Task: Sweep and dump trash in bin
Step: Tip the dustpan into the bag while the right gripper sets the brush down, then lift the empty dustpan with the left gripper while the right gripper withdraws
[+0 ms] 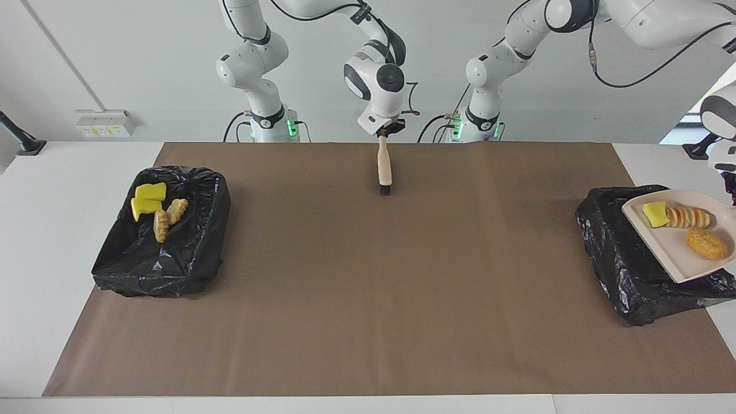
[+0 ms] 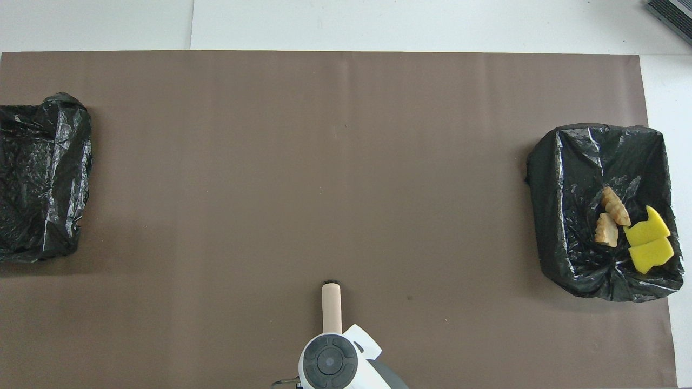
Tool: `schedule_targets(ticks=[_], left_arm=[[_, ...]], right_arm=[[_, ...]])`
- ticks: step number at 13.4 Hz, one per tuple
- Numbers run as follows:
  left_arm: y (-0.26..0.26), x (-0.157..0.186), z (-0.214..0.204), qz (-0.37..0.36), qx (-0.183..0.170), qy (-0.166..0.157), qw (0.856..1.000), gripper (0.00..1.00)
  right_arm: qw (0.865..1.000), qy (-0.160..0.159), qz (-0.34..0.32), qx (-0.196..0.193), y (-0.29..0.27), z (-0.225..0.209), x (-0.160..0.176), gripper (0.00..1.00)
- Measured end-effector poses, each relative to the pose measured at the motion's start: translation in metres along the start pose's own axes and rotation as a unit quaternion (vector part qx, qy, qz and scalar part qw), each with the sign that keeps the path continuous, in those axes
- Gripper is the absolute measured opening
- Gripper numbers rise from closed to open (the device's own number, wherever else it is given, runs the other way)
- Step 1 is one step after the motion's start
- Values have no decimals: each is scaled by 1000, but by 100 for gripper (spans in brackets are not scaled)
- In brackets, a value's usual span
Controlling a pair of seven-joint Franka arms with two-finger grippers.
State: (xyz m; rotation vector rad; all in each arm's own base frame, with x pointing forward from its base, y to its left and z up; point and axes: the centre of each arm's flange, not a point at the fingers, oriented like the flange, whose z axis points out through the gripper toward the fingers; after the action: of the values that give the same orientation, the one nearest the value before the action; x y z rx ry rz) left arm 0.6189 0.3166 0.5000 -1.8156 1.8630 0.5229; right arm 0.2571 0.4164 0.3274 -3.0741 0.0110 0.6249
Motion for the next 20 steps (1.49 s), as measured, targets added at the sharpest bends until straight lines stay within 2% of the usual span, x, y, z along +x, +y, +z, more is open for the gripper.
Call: schedule_targets(ticks=[5, 6, 9, 12, 14, 15, 17, 20], left_arm=[[-4, -1, -2, 56, 0, -85, 995, 33], [-4, -1, -2, 61, -2, -97, 993, 33], [-5, -5, -6, 71, -4, -142, 987, 33], [-2, -16, -18, 70, -1, -166, 984, 33], [1, -26, -40, 59, 9, -175, 983, 33], [4, -30, -54, 46, 14, -171, 984, 33], [5, -22, -86, 15, 21, -132, 991, 33], [-12, 32, -127, 9, 17, -94, 995, 33]], right_arm=[[1000, 18, -9, -7, -1, -9, 5, 97], [1000, 21, -8, -3, -1, -14, 7, 100], [999, 42, 3, 19, 9, -48, 20, 100], [997, 64, 10, 31, 41, -98, 27, 100], [997, 75, 8, 25, 67, -130, 28, 100], [997, 79, 11, 21, 80, -145, 29, 100], [996, 90, 15, 26, 102, -172, 34, 100], [994, 98, 13, 40, 150, -213, 48, 100]])
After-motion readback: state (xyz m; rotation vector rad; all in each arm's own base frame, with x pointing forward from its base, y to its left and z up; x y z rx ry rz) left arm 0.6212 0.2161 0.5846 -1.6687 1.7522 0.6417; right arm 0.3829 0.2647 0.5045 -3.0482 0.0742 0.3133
